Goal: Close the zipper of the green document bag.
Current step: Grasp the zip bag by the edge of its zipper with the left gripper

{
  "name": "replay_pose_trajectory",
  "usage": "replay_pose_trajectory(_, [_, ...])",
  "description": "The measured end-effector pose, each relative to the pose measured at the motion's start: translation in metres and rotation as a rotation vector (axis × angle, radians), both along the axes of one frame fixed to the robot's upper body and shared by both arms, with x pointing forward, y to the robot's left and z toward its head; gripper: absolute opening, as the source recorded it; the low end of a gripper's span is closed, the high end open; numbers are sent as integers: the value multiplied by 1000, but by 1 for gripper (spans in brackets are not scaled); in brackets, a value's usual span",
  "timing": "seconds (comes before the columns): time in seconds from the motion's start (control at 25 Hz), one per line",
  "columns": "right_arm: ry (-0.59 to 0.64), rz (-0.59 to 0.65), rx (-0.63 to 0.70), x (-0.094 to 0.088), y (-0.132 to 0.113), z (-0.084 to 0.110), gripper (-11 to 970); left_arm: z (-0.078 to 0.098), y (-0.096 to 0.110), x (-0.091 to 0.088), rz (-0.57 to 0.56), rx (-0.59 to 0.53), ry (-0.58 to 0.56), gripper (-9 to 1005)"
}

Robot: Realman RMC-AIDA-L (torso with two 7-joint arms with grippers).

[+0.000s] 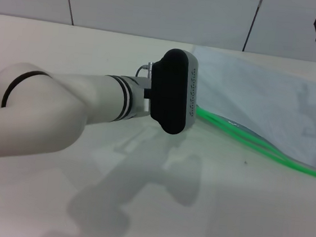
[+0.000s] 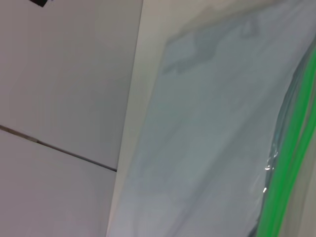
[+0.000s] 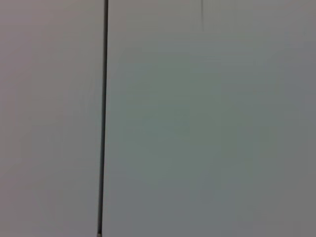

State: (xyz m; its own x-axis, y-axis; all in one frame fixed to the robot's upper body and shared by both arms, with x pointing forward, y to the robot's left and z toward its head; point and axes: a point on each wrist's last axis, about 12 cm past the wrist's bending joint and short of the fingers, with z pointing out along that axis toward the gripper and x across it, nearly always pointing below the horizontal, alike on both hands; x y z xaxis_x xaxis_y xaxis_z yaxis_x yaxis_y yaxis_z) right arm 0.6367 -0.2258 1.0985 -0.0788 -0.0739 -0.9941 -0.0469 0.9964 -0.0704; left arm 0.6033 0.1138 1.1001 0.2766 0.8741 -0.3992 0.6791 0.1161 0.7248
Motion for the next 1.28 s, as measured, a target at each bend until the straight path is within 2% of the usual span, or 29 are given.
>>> replay_pose_trajectory(0.56, [1,2,-5,1,1,0,536,-11,14,2,32,27,16,844])
replay_pose_trajectory(1.08, [-2,11,-5,2,4,1,533,-12,22,14,41,41,-69,843])
replay_pose_trajectory(1.28, [-6,16,-4,3,6,3,532,-9,19,18,33,40,-83,762])
